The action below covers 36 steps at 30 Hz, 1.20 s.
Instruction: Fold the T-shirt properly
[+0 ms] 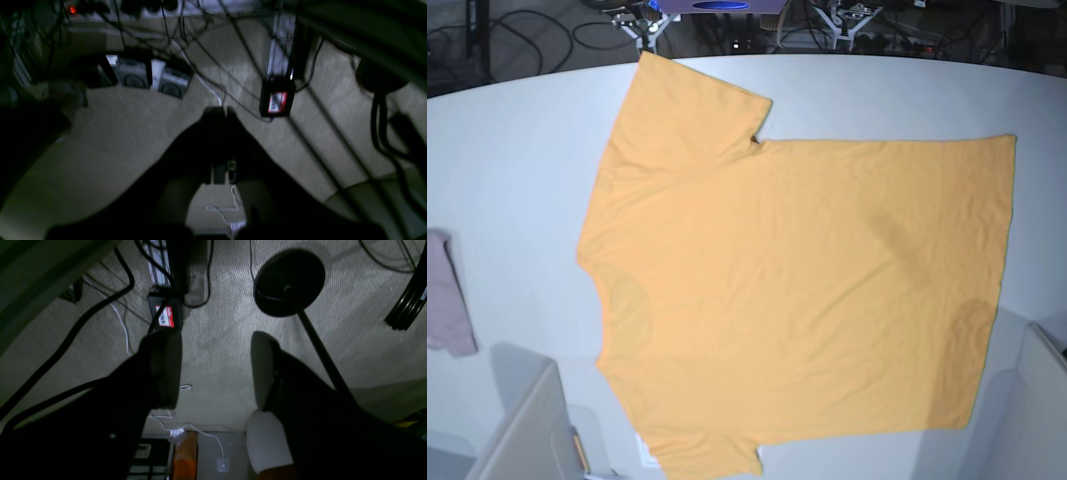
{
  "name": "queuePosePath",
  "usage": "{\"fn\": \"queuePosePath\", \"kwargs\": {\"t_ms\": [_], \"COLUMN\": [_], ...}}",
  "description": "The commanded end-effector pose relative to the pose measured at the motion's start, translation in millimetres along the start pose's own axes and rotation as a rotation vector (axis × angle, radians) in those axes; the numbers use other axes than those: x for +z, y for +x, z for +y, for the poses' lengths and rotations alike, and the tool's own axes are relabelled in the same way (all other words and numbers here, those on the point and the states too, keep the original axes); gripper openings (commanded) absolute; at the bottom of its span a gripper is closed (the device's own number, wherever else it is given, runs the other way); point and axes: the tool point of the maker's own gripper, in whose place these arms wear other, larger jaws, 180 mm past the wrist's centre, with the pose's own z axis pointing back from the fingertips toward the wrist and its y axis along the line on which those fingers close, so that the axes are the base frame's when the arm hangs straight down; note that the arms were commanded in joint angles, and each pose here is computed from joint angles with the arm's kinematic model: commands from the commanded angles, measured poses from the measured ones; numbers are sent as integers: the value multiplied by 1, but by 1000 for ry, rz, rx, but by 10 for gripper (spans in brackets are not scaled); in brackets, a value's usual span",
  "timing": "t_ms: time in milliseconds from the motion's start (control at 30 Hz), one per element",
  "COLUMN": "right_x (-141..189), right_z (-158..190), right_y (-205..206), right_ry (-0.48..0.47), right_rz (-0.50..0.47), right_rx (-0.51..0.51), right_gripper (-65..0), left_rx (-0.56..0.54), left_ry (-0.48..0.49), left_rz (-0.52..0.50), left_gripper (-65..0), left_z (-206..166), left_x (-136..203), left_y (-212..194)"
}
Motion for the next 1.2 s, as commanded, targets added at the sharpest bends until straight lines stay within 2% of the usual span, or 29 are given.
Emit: {"fn": "queuePosePath", "kwargs": {"t_ms": [0, 67, 133, 200, 300, 367, 433, 467, 533, 567, 800, 933, 1167], "right_x": [0, 0, 0, 0, 0, 0, 0, 0, 0, 0, 0, 1, 4], "right_z": [-5, -5, -5, -5, -5, -5, -5, -5, -5, -6, -23, -31, -53], "right_y": [-10, -9, -9, -8, -8, -5, -4, -4, -8, -10, -18, -20, -56], "right_ry": [-14, -14, -14, -14, -14, -14, -14, -14, -14, -15, -41, -53, -87], "right_rz": [18, 15, 15, 15, 15, 10, 9, 9, 15, 15, 26, 26, 49], "right_rx": [2, 2, 4, 3, 3, -1, 0, 2, 5, 5, 7, 8, 7], "right_gripper": [-395, -492, -650, -650, -650, -650, -650, -650, -650, -650, -650, -650, -650], "left_rx": [0, 0, 0, 2, 3, 3, 3, 3, 3, 3, 0, -1, -9], "left_ry": [5, 4, 4, 4, 5, 5, 5, 5, 5, 7, 9, 8, 6], "left_rz": [12, 9, 6, 6, 6, 7, 10, 10, 12, 12, 32, 7, -37], "left_gripper": [-643, -643, -640, -591, -428, -378, -410, -462, -612, -650, -650, -650, -650], "left_z": [1, 0, 0, 0, 0, 0, 0, 0, 0, 1, 3, 2, 1], "left_x": [0, 0, 0, 0, 0, 0, 0, 0, 0, 0, 0, 1, 9], "left_y": [-4, -2, 0, 0, 0, -1, -3, -3, -4, -4, -18, -18, -48]}}
